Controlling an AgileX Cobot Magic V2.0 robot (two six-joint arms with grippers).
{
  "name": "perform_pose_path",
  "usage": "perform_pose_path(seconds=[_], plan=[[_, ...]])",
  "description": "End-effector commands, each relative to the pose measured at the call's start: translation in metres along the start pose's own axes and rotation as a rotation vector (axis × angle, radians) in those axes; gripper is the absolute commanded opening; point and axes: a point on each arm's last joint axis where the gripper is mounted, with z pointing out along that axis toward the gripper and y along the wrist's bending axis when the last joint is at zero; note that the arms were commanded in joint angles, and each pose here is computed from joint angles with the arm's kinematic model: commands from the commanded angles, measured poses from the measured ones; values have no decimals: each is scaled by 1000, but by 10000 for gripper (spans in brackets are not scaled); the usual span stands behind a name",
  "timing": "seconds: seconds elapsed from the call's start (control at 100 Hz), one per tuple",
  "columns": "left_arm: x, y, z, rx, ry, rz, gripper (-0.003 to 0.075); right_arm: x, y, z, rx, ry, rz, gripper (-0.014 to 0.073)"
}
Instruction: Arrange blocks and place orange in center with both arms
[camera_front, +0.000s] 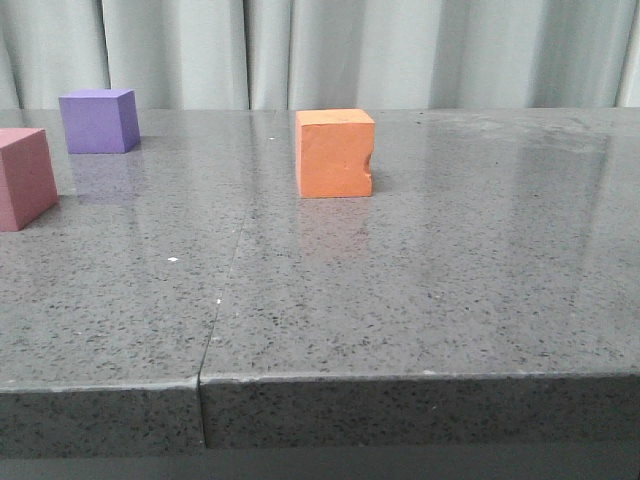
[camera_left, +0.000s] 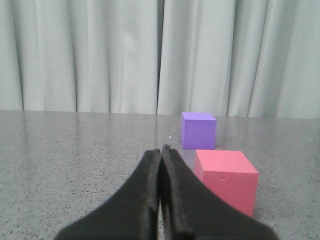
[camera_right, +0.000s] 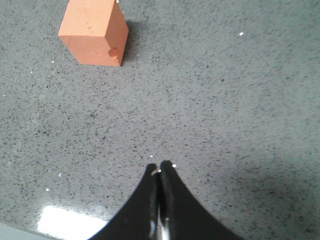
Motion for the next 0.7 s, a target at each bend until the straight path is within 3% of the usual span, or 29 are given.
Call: perform_pose_path(seconds=[0.0, 0.21, 0.69], plan=[[-3, 0, -3, 6, -92, -71, -21, 3, -3, -18, -29, -170, -38, -68], [-24, -2, -4, 13, -83, -85, -21, 38, -14, -35, -63, -294, -46, -68], [-93, -10, 16, 21, 195, -56, -21, 95, -32, -66, -107, -452, -35, -68]])
